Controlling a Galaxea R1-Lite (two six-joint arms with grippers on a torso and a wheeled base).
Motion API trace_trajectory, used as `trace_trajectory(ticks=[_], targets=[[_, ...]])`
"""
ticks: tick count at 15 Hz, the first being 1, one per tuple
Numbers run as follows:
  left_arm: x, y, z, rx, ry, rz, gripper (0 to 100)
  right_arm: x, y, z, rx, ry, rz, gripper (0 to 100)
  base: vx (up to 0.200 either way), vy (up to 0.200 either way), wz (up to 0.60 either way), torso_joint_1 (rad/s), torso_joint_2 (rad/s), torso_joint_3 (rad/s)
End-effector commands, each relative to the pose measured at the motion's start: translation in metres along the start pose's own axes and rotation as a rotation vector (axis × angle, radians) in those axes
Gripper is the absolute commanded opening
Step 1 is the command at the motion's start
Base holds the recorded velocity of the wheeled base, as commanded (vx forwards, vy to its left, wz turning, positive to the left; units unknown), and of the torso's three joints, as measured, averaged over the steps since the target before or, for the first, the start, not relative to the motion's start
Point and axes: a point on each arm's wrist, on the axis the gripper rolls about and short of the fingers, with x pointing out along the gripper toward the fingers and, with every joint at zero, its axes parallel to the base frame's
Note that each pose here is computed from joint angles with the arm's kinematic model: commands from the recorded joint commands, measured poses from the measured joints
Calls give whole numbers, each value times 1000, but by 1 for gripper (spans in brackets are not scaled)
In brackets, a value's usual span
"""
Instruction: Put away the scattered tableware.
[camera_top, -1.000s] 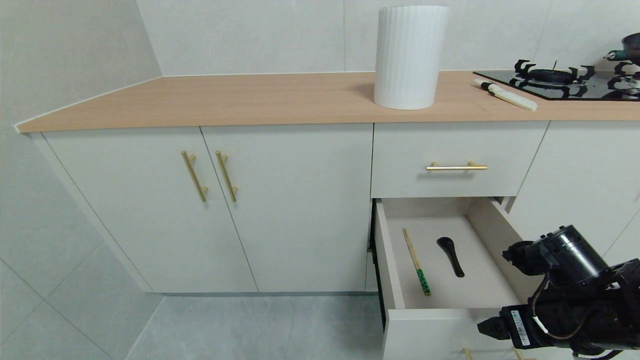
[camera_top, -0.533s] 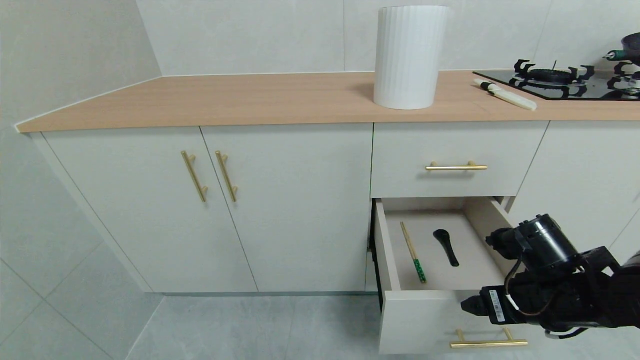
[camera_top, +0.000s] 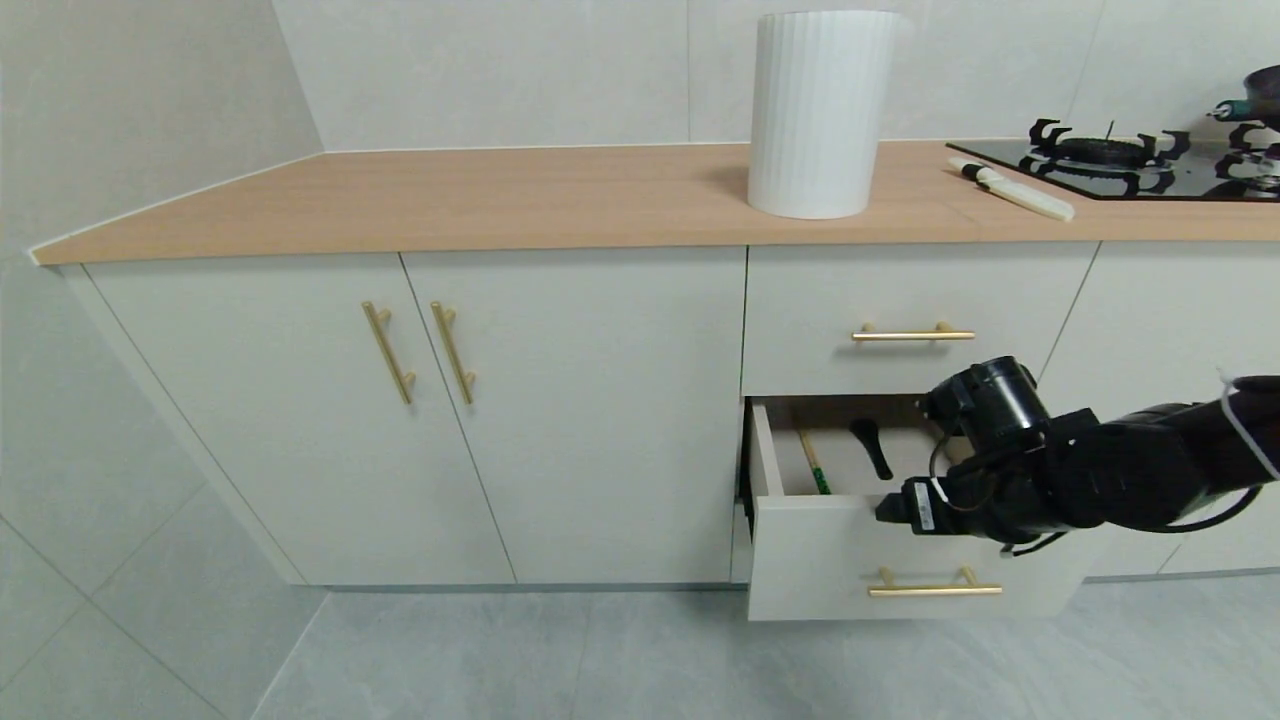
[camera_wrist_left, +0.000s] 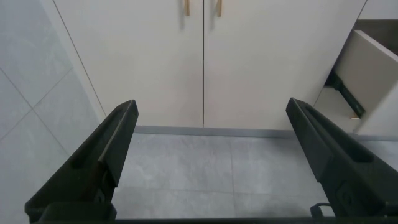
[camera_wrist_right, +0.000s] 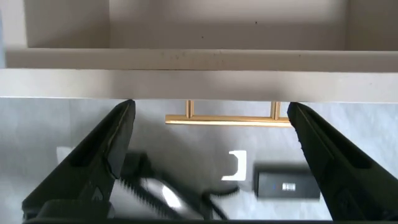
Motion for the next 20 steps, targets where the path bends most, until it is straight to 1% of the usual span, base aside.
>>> trace_trajectory(ticks=[1,2,3,4,8,9,11,13,17,20], targets=[[0,0,0,0,0,1,100,39,-3,14,8,13,-30,100,0,0,0,0,0,0],[0,0,0,0,-1,1,100,43,-4,17,12,8,-33,100,0,0,0,0,0,0],[0,0,0,0,0,1,100,52,-6,26,23,-8,-38,100,0,0,0,0,0,0],[0,0,0,0,0,1,100,54,-6,28,26,-12,-39,100,0,0,0,0,0,0],[0,0,0,0,0,1,100,63,-8,51,36,-75,-36,100,0,0,0,0,0,0],[0,0,0,0,0,1,100,64,-8,53,35,-79,-36,100,0,0,0,0,0,0],[0,0,0,0,0,1,100,71,-12,63,46,-103,-44,100,0,0,0,0,0,0],[0,0,0,0,-1,1,100,75,-16,68,56,-116,-51,100,0,0,0,0,0,0],[0,0,0,0,-1,1,100,87,-19,81,72,-150,-53,100,0,0,0,0,0,0],[0,0,0,0,0,1,100,97,-20,83,80,-155,-57,100,0,0,0,0,0,0]])
